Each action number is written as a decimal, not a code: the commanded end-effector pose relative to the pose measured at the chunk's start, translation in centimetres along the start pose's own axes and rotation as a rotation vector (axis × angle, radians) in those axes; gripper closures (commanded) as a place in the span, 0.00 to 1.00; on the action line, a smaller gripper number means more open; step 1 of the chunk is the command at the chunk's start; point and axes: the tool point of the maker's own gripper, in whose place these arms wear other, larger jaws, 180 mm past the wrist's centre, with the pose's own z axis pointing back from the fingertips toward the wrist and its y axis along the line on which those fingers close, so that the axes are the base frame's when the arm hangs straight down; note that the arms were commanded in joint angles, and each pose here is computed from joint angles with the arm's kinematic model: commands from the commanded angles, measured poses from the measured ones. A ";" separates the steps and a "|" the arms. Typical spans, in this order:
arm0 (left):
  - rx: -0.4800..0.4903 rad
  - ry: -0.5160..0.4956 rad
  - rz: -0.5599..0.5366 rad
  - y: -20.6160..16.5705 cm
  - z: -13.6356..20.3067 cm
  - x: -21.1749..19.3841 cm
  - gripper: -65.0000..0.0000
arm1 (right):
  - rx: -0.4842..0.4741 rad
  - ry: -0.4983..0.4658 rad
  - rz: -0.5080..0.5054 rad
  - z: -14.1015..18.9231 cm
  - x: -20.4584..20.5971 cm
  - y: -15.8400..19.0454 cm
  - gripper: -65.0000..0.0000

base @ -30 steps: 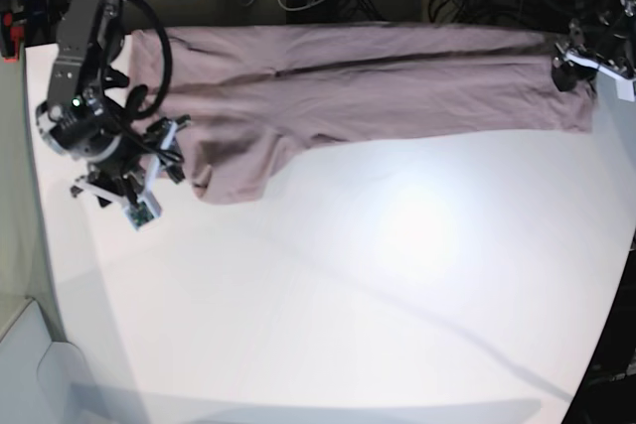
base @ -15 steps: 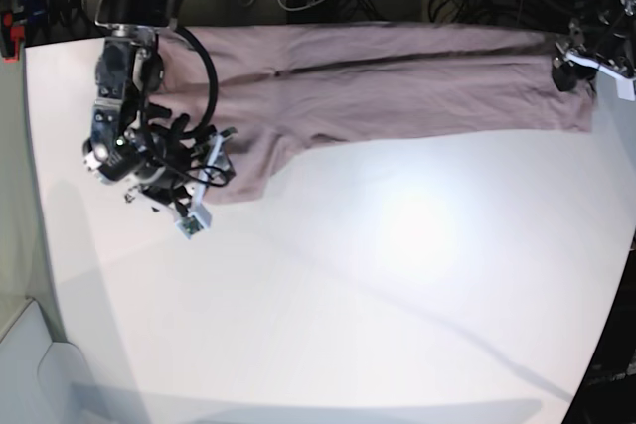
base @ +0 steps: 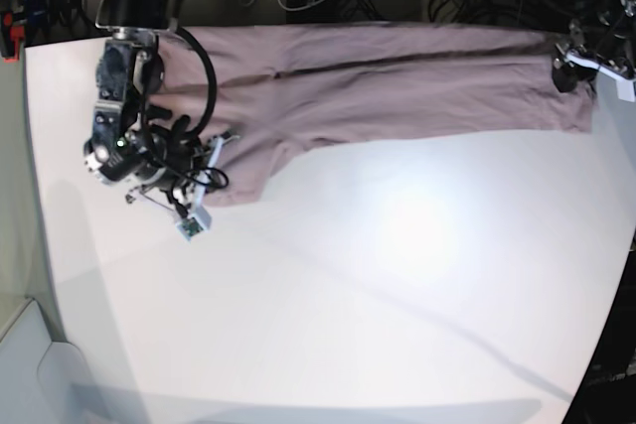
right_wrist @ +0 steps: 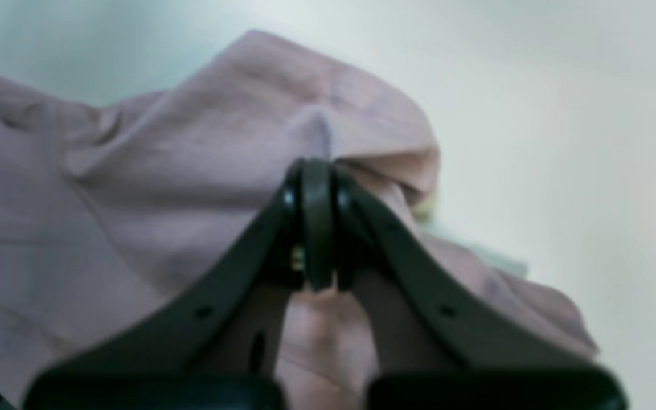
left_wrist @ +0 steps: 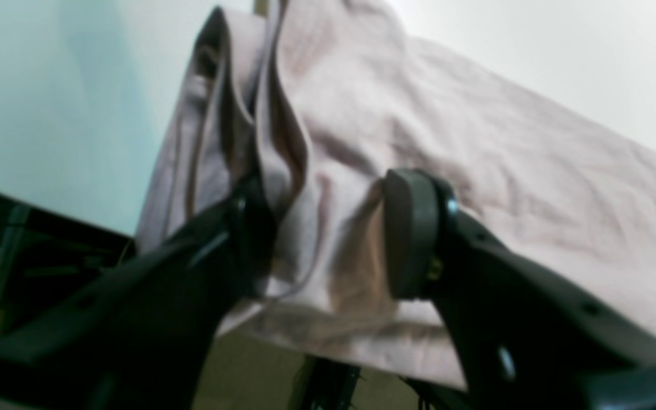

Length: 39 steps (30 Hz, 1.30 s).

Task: Layout the t-shirt on the table in an organized manner, then fold the t-shirt properly

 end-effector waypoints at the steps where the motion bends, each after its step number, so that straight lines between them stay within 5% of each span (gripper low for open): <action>1: 0.029 0.071 -0.016 0.6 0.1 -1.2 0.53 | -0.027 -0.073 0.018 1.3 1.9 -0.6 1.00; 9: 0.021 0.057 -0.016 0.3 -0.2 -0.6 0.53 | -0.113 -0.159 0.094 6.6 1.9 1.1 1.00; 22: 0.020 0.054 -0.016 0.2 -0.2 -0.5 0.53 | -0.156 -0.004 -0.031 7.9 -6.5 0.2 1.00; 39: 0.025 0.068 -0.019 0.5 0.0 -0.7 0.48 | -0.140 0.037 -0.059 7.6 -8.1 0.6 1.00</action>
